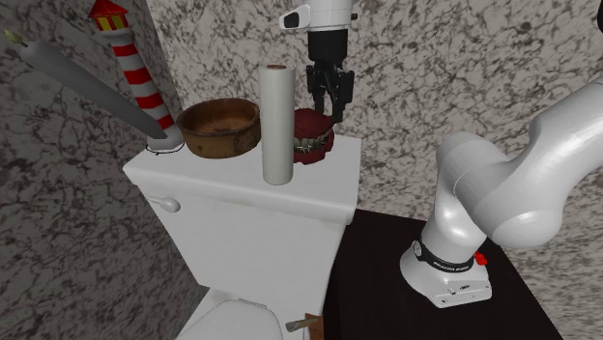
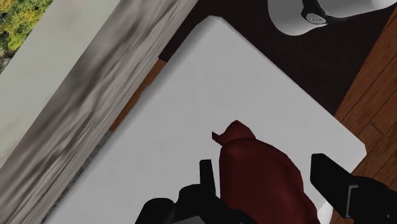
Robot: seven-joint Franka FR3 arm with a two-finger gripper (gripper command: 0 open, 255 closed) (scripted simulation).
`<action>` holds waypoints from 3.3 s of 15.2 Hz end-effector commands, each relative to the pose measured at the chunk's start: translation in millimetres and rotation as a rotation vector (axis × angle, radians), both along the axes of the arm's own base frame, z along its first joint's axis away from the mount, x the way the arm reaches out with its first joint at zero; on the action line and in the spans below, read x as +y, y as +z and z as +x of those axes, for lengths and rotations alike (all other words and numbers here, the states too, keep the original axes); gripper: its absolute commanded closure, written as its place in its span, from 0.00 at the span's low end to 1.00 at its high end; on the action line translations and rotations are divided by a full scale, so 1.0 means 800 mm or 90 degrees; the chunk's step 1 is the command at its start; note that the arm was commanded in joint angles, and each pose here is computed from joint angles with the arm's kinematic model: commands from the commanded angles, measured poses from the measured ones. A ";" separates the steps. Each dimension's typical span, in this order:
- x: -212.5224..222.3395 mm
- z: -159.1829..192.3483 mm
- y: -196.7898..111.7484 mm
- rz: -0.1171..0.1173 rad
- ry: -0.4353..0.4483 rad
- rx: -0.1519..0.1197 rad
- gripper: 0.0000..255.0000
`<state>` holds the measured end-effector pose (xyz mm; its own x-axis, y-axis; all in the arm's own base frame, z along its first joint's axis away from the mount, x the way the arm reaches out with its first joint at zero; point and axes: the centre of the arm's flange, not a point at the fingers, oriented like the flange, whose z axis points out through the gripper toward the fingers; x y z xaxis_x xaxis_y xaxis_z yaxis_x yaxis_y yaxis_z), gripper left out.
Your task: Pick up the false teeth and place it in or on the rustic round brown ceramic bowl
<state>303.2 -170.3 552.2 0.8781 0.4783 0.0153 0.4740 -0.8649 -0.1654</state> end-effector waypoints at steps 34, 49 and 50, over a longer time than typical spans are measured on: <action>-0.015 0.079 0.206 0.000 0.000 0.000 1.00; -0.046 0.243 0.216 0.000 0.000 0.000 1.00; -0.046 0.243 0.209 0.000 0.000 0.000 1.00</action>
